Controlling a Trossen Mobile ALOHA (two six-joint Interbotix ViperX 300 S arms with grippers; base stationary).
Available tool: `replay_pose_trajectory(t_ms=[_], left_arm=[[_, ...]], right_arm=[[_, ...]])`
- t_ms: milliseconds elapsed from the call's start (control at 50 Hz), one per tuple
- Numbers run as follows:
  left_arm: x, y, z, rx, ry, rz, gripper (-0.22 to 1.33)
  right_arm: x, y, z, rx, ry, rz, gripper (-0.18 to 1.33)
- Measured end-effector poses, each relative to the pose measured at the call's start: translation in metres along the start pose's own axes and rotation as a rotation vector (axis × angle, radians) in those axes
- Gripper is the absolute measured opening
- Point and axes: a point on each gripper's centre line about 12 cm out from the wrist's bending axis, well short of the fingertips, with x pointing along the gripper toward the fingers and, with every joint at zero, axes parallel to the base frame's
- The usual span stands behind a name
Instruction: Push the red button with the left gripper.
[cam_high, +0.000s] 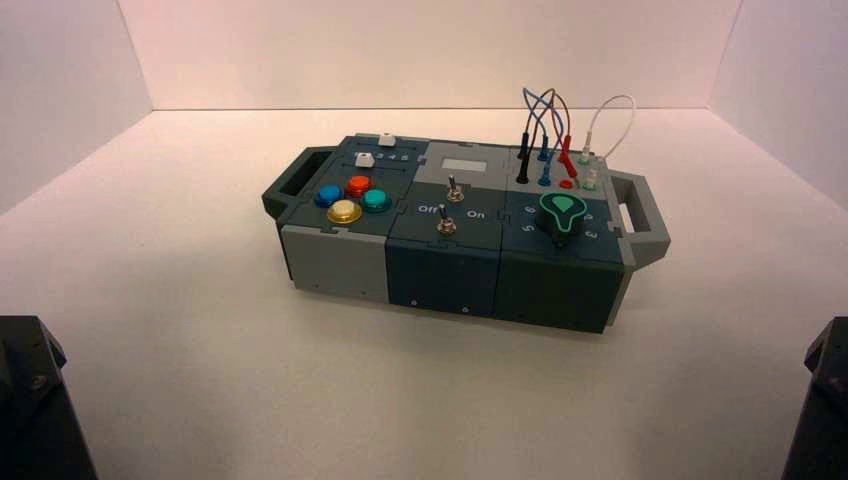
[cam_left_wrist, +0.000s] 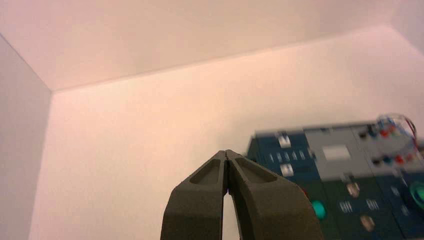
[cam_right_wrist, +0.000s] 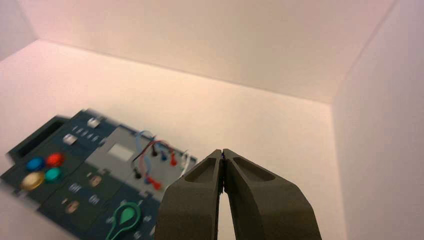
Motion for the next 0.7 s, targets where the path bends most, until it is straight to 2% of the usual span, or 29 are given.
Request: replay_pose_trajectory(t_ms=[140,240,560,700], left_arm=[[-0.002,-0.005,-0.007,0.014,0.072,-0.020,-0.16],[-0.004,-0.008,-0.009,0.023,0.078,-0.031,-0.16],[-0.004,-0.011,-0.012,0.032,0.091,-0.042,-0.16],[-0.004,-0.013,-0.014,0.040,0.102,-0.054,-0.16]], right_arm=[[0.002,0.008,0.001,-0.028,0.026,0.059,-0.14],[0.003,0.012,0.000,-0.036,0.039,0.084,-0.14],[0.005,0.013,-0.001,-0.042,0.069,0.089,-0.14],[0.006,0.015,-0.002,-0.050,0.085,0.106,-0.14]])
